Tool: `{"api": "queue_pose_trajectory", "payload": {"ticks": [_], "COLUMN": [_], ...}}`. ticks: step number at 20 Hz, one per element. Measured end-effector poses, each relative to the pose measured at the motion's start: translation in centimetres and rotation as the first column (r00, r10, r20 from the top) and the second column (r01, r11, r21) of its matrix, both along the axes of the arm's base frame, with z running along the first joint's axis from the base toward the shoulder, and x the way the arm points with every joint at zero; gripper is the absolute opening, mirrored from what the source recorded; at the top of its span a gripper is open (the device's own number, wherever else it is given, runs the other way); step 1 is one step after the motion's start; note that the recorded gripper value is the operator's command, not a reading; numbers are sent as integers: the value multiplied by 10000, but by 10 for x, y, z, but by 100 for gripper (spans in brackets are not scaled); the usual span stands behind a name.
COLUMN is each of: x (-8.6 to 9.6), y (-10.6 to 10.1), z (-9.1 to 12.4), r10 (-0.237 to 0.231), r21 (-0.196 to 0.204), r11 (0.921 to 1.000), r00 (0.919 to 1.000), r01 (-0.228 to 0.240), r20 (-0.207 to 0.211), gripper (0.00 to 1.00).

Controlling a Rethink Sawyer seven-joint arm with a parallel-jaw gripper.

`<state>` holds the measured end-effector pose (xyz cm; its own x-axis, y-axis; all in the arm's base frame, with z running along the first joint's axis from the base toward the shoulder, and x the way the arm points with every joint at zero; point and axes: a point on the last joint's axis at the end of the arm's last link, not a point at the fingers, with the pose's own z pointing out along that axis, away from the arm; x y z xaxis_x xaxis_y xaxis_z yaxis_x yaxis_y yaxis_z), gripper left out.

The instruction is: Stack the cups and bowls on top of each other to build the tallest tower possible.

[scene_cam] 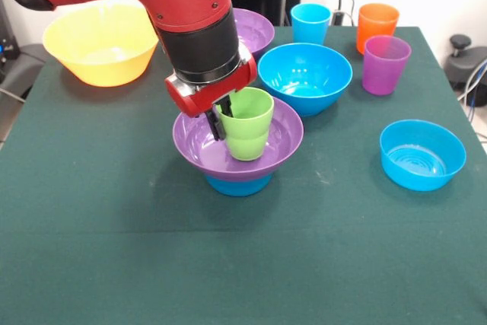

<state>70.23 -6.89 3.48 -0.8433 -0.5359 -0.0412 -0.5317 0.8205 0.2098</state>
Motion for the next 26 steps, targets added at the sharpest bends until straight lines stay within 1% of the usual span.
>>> {"api": "queue_pose_trajectory", "payload": {"ticks": [6,11,26], "x": [0,-3,-5], "y": [2,0,0], "z": [-1,-5,-7], "r10": [64,222,289], "r21": [-45,-305,-410], "r11": [10000,9993,9987], "r00": [10000,9998,9996], "r01": [-64,-222,-291], "r20": [10,-16,-46], "gripper": [0,0,0]}}
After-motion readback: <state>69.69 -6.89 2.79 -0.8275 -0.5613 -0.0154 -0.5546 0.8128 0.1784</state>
